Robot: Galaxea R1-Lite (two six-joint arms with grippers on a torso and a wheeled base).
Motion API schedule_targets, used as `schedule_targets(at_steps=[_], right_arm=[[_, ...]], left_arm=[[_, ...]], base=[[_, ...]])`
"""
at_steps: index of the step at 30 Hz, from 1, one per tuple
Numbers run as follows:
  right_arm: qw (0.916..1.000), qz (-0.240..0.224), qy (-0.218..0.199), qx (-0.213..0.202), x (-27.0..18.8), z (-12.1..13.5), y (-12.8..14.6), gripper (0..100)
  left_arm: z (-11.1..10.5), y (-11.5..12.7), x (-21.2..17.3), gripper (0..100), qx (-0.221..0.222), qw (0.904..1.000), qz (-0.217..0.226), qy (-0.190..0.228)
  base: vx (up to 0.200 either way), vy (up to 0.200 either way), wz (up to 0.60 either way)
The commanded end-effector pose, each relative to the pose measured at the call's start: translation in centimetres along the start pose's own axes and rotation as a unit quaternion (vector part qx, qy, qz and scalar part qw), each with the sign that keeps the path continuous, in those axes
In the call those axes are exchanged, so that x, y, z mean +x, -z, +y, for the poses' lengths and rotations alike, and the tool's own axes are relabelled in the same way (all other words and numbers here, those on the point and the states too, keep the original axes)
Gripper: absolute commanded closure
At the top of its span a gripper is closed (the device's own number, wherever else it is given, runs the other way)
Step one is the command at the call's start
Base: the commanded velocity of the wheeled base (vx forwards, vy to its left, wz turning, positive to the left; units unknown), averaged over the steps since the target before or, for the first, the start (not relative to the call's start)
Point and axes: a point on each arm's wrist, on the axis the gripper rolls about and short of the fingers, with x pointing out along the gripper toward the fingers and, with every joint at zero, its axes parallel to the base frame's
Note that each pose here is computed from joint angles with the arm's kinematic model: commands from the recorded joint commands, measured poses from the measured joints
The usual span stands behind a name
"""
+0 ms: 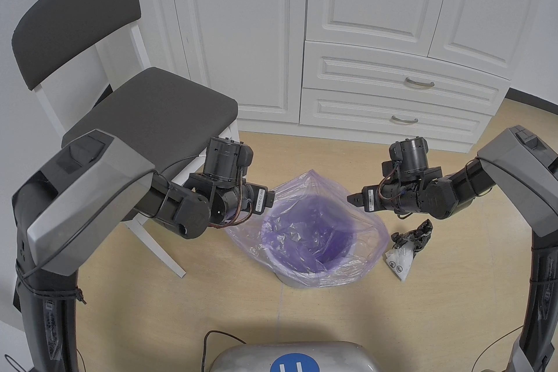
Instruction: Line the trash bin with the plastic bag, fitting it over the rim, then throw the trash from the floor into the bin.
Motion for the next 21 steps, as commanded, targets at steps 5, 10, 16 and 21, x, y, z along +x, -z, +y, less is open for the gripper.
schedule_targets(at_steps=[5, 10, 16, 21], right_arm=[[0.999, 0.012, -0.003, 0.042, 2.3, -1.6, -0.3, 0], [0.9989, 0.022, 0.002, 0.042, 3.0, -2.3, 0.3, 0], [0.9989, 0.021, -0.004, 0.042, 3.0, -2.1, 0.2, 0], [0.9986, 0.027, -0.002, 0.045, 4.2, -2.3, 0.9, 0]], left_arm=[[0.2, 2.1, 4.9, 0, -0.01, 0.9993, 0.031, -0.017], [0.2, 2.3, 6.6, 0, -0.011, 0.9989, 0.041, -0.021], [0.2, 2.7, 7.6, 0, -0.013, 0.9988, 0.042, -0.024], [0.8, 3.1, 8.6, 0, -0.017, 0.9985, 0.039, -0.033]], base=[[0.0, 0.0, 0.0], [0.0, 0.0, 0.0], [0.0, 0.0, 0.0], [0.0, 0.0, 0.0]])
